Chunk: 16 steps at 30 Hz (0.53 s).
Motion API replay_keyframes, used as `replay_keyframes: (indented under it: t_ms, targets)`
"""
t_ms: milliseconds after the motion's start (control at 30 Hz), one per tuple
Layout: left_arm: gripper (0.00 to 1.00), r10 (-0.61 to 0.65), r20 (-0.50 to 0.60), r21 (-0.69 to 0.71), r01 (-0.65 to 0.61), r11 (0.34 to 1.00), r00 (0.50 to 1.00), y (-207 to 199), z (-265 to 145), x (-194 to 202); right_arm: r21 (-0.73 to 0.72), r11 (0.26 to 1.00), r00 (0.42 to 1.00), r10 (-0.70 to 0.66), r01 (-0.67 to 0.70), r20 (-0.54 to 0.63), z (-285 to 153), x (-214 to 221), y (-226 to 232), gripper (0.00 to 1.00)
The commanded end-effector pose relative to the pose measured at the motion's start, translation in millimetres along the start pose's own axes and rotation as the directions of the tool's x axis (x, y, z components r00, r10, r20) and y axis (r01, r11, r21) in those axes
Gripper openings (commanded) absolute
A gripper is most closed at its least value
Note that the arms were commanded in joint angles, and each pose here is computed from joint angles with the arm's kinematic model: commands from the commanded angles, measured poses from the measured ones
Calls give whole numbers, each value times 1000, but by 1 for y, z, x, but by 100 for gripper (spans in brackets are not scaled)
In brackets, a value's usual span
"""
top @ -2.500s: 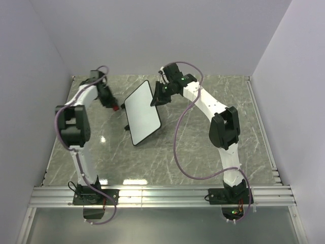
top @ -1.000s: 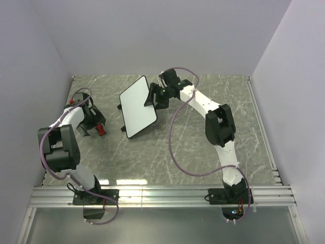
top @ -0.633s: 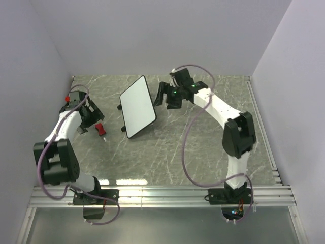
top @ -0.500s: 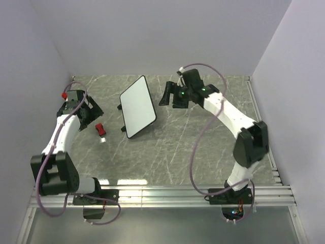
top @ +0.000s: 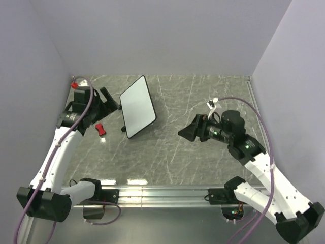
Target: Erase the whiteboard
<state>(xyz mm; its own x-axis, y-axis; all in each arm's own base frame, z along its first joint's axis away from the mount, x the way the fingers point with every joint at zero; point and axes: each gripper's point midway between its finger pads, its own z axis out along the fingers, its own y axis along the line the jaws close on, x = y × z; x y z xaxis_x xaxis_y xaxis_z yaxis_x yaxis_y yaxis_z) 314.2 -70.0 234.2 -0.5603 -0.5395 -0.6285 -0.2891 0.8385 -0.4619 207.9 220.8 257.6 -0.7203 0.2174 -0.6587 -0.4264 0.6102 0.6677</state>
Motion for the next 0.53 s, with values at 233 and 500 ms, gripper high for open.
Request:
replay_keyframes:
  t_ms: [233,500]
  targets:
    - [99,13,149,137,-34,990,989,-60,-82,-78,-28,999,1000,21,-21,-6,-35,39,-2,88]
    - [100,36,173,109,-55,992,984,-44,-103,-70,-6,999,999,32,-32,8,-58,58,-8,88]
